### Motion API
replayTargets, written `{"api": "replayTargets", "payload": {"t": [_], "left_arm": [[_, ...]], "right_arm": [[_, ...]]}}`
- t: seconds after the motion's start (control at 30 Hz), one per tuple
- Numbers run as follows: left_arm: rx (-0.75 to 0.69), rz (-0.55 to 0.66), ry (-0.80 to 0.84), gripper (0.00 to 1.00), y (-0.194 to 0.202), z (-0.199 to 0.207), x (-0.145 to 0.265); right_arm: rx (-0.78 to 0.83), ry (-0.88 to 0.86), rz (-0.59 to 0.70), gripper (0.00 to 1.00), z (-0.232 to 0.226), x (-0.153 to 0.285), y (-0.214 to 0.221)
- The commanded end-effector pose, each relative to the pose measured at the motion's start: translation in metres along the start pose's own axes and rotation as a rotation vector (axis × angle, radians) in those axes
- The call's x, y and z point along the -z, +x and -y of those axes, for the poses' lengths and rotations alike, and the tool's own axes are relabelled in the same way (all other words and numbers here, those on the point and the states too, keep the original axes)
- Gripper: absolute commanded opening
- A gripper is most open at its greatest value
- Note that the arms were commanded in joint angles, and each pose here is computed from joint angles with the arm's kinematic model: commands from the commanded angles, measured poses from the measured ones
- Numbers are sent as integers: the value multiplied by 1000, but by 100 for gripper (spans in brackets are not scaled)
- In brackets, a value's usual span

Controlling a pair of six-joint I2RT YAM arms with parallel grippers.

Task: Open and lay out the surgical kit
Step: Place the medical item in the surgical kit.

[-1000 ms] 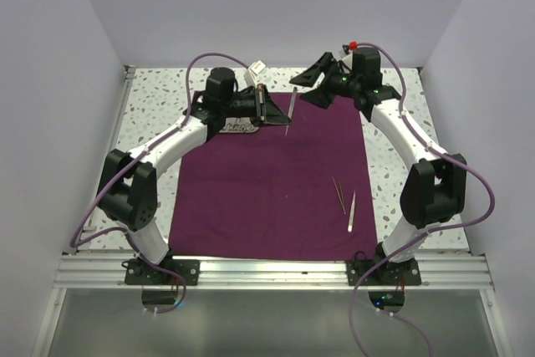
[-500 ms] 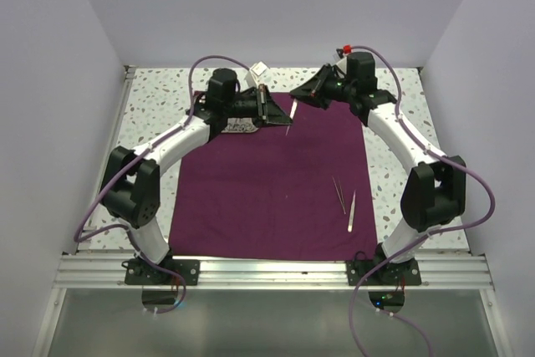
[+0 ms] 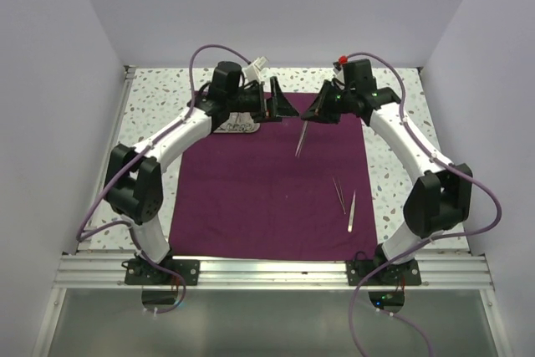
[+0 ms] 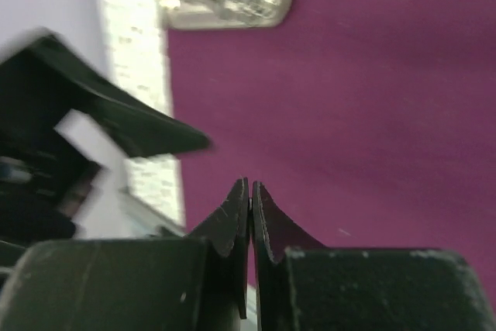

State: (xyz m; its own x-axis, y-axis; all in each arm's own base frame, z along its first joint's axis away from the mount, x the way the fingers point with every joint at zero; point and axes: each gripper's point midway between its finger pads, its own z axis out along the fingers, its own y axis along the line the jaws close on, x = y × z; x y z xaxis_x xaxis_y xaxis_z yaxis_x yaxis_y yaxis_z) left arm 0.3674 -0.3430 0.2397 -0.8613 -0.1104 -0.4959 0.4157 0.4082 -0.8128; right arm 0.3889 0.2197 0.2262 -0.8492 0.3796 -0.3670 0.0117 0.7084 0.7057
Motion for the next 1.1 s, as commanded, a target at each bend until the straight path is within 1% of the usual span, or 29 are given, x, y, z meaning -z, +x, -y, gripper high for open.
{"api": "replayTargets", "payload": {"t": [0.0,0.03,0.07,0.1,0.13,0.17,0.2,0.23,0.27,0.33,0.43,0.47,0.5,0.6,0.73,0.77,0.83,0.87,0.9,0.93,0.97,1.0,1.07], "left_arm": [[-115,21,-154,100,-11,-18,21],[-110,30,-188,100,-14,-28,28],[-112,34,-242,100,-14,-40,36],[-112,41,-268,100,-15,-45,43],[-91,44,-313,100,-17,-59,54],[-109,61,-360,100,-21,-68,63],[-107,65,-397,100,-22,-77,69],[-93,65,-442,100,-23,-88,79],[-111,68,-476,100,-25,-96,85],[-109,90,-561,100,-31,-113,99],[-111,87,-623,100,-34,-126,108],[-110,82,-635,100,-33,-129,108],[-115,85,-643,100,-35,-130,109],[-107,84,-654,100,-37,-135,108],[-105,92,-677,99,-43,-141,107],[-94,83,-697,100,-42,-147,107],[-92,88,-725,100,-48,-150,109],[-87,78,-747,100,-48,-157,108],[-97,100,-781,100,-57,-159,111],[-93,90,-809,99,-57,-164,112],[-86,78,-859,99,-56,-179,113],[-98,93,-879,99,-66,-180,114],[-101,77,-931,99,-67,-192,116]], "right_arm": [[167,264,-48,0,50,44,24],[179,315,-62,0,63,49,30],[178,421,-97,0,89,55,43],[197,468,-122,0,102,61,50],[201,507,-137,0,111,68,57],[200,592,-171,0,132,76,69],[197,618,-191,0,139,80,76],[192,634,-194,0,143,85,81],[190,659,-187,0,150,88,84],[162,694,-215,0,169,87,103],[131,693,-203,0,187,78,119],[116,717,-192,0,198,75,124],[106,739,-172,0,204,74,124],[110,796,-168,0,221,68,125],[132,836,-147,0,233,62,120],[139,836,-127,0,234,60,116],[145,829,-121,11,232,58,113],[147,828,-117,16,230,59,110],[149,828,-115,26,228,60,108],[156,824,-106,31,226,62,106],[156,830,-103,35,224,65,104],[162,827,-97,45,222,67,103],[166,816,-73,54,215,73,98]]}}
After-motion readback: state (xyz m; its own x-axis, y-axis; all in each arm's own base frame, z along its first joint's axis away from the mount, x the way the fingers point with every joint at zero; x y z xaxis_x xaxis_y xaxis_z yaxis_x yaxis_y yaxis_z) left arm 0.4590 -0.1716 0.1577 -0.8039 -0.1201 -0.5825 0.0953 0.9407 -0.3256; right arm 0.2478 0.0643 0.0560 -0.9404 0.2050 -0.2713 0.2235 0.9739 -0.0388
